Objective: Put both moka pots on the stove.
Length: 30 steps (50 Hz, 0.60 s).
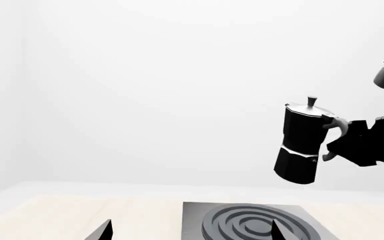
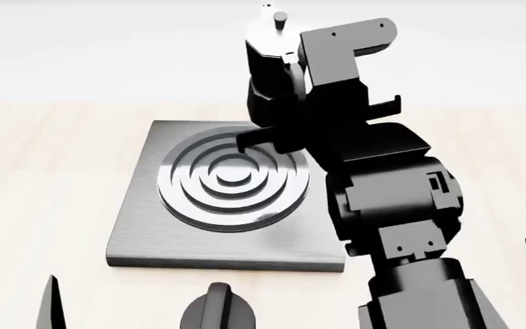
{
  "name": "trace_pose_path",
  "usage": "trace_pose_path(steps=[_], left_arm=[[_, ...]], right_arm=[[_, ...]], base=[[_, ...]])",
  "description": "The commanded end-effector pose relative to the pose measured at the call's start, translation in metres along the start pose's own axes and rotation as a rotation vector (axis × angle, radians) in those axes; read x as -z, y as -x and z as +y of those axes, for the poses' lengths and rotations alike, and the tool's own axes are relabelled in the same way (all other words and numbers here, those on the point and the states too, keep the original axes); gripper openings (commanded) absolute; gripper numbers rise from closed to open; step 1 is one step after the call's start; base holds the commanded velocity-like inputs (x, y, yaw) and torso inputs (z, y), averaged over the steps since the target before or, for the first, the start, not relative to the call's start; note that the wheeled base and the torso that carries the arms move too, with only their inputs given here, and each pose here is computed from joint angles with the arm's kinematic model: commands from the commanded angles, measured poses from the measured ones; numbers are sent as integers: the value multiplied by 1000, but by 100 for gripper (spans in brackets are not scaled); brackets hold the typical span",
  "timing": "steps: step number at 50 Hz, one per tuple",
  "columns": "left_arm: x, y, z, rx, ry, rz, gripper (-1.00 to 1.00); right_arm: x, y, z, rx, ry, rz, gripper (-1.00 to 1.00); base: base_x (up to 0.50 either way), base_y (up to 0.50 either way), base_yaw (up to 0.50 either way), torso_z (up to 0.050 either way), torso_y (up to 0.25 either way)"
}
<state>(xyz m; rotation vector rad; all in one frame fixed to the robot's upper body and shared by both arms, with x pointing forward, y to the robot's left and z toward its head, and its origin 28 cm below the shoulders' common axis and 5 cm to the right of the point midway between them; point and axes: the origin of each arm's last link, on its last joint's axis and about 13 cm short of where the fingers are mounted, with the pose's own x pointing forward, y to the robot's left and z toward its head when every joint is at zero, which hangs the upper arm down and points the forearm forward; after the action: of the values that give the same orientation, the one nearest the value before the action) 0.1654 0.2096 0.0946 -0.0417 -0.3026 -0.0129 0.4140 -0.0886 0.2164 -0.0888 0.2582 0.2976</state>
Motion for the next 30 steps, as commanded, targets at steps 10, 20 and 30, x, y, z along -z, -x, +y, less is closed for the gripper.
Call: trace_pose_path(steps=[10, 20, 30], left_arm=[[1, 0, 1, 3, 7, 0, 100], [2, 0, 1, 8, 3, 1, 100], [1, 1, 1, 18, -10, 1, 100]], right_arm=[[-15, -21, 34, -128, -1, -45, -100], [-5, -24, 48, -160, 3, -40, -100], [-1, -25, 53, -174, -2, -44, -100]], base=[[0, 0, 0, 0, 1], [0, 0, 0, 0, 1], [0, 0, 0, 0, 1]])
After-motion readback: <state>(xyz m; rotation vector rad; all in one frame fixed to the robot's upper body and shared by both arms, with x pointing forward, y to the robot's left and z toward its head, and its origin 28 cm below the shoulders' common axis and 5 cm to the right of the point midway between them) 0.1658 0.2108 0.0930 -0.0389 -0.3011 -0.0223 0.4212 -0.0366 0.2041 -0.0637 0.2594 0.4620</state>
